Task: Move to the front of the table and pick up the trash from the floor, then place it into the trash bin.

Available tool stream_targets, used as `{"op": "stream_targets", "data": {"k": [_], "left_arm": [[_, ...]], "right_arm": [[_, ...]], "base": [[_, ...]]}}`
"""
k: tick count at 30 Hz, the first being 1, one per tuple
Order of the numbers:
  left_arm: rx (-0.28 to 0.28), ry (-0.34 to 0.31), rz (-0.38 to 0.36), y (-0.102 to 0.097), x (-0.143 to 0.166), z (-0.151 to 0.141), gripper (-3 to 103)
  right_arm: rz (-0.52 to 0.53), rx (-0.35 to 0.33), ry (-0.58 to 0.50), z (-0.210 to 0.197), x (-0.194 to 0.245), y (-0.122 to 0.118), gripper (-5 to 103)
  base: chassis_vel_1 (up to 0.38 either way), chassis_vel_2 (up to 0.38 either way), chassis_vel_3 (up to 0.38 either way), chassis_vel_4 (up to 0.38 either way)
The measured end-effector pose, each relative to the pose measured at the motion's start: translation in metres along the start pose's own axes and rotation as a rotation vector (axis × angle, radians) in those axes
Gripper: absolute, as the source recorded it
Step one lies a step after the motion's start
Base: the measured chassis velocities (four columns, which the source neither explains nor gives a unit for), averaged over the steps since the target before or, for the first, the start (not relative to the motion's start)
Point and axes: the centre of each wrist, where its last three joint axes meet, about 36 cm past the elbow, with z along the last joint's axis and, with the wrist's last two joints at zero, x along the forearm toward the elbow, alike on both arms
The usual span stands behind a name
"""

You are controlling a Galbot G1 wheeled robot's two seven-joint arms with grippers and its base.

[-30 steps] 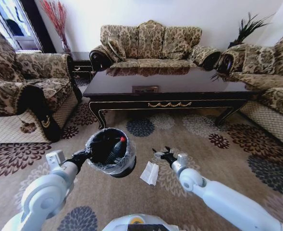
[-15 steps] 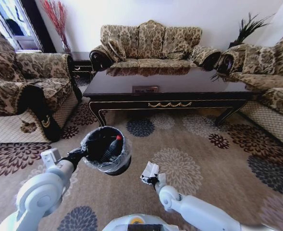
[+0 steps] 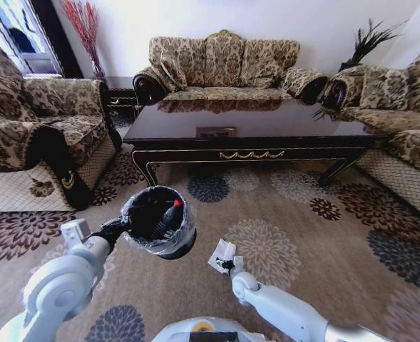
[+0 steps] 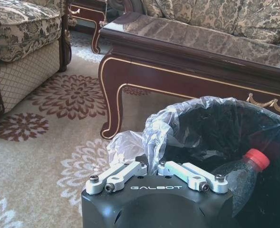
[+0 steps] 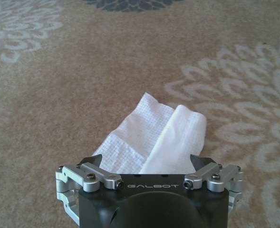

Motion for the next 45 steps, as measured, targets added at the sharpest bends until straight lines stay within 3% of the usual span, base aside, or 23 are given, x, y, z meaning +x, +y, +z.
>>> {"op": "stream_targets", "data": {"k": [7,8,10,16,19,24,26,28,29,32,34,37,45], "left_arm": [[-0.001,0.003,0.005,-0.001,-0.002,0.001,4],[-0.002,0.003,0.005,-0.001,-0.002,0.000,4],[-0.002,0.003,0.005,-0.001,-0.002,0.000,4],[-0.001,0.008,0.009,-0.002,-0.003,0.002,4],[-0.001,0.010,0.011,-0.003,-0.003,0.003,4],[-0.002,0.010,0.012,-0.003,-0.003,0.003,4],[-0.002,0.010,0.013,-0.003,-0.003,0.003,4],[-0.003,0.010,0.013,-0.003,-0.002,0.003,4],[-0.003,0.010,0.013,-0.003,-0.002,0.003,4],[-0.006,0.006,0.010,-0.003,-0.001,0.002,4],[-0.007,0.006,0.009,-0.003,-0.001,0.002,4],[-0.007,0.004,0.008,-0.003,-0.001,0.002,4],[-0.004,0.004,0.002,-0.002,-0.004,0.002,4]], "right_arm": [[-0.007,0.012,0.006,0.006,-0.004,0.004,101],[-0.004,0.018,0.010,0.010,-0.005,0.003,95],[-0.001,0.022,0.012,0.011,-0.005,0.002,95],[0.019,0.048,0.011,0.015,-0.008,-0.010,69],[0.023,0.050,0.008,0.015,-0.007,-0.014,63],[0.024,0.059,0.002,0.015,-0.003,-0.018,37],[0.024,0.060,0.001,0.016,-0.003,-0.019,37],[0.026,0.066,-0.001,0.016,-0.002,-0.021,26],[0.026,0.066,-0.001,0.016,-0.002,-0.021,26],[0.029,0.068,-0.010,0.014,-0.001,-0.024,9],[0.029,0.069,-0.013,0.014,0.000,-0.025,9],[0.017,0.062,-0.042,0.009,0.007,-0.030,1],[-0.035,0.015,-0.151,-0.029,0.038,-0.039,0]], "base": [[0.000,0.000,0.000,0.000],[0.000,0.000,0.000,0.000],[0.000,0.000,0.000,0.000],[0.000,0.000,0.000,0.000],[0.000,0.000,0.000,0.000],[0.000,0.000,0.000,0.000],[0.000,0.000,0.000,0.000],[0.000,0.000,0.000,0.000],[0.000,0.000,0.000,0.000],[0.000,0.000,0.000,0.000],[0.000,0.000,0.000,0.000],[0.000,0.000,0.000,0.000],[0.000,0.000,0.000,0.000]]}}
